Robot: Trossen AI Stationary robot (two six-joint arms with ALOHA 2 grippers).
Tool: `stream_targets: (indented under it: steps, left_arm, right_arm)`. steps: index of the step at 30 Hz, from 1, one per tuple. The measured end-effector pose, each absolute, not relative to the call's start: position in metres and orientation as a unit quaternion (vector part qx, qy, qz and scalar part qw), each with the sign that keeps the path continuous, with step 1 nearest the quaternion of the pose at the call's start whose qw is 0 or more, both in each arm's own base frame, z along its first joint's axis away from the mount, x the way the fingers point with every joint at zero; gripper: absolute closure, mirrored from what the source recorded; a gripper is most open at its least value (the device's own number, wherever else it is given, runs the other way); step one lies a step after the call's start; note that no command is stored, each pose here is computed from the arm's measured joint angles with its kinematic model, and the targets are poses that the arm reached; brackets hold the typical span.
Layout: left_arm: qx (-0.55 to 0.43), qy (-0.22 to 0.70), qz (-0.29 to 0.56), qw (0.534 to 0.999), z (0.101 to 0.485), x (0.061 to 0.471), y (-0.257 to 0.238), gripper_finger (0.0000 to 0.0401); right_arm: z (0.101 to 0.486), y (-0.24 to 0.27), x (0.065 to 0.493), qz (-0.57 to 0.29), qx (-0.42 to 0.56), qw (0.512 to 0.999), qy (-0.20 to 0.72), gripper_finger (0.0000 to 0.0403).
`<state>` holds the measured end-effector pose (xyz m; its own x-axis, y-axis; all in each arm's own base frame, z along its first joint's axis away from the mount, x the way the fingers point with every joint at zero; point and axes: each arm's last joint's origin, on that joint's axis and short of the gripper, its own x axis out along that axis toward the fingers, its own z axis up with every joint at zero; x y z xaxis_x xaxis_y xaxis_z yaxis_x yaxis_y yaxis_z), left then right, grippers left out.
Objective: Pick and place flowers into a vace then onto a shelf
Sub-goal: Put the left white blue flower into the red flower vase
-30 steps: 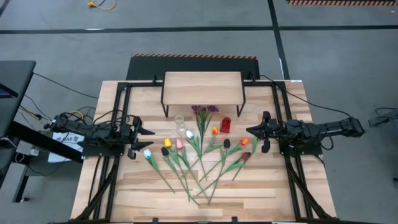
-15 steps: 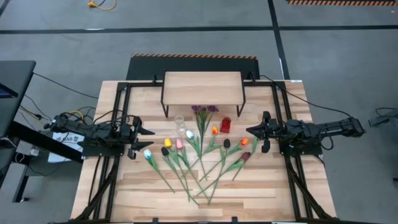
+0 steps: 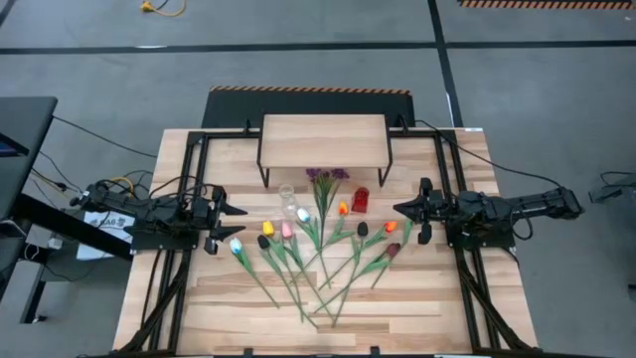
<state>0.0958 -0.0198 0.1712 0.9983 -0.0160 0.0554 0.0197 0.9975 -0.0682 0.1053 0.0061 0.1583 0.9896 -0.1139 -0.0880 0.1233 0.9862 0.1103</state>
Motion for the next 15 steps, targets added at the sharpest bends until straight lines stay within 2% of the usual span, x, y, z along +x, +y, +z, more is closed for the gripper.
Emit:
stream_targets:
  steps: [11,15]
  left_arm:
    - [-0.033,-0.028,-0.008,0.999,0.1713,0.0958,-0.0198,0.0216]
    - [-0.036,-0.028,-0.007,0.999,0.1712,0.0959,-0.0198,0.0216]
  right_arm:
    - [0.1596,0.006,0.1054,-0.06,0.04,0.997,0.035,0.0403]
    - [0.1661,0.0061,0.1057,-0.058,0.04,0.998,0.002,0.0403]
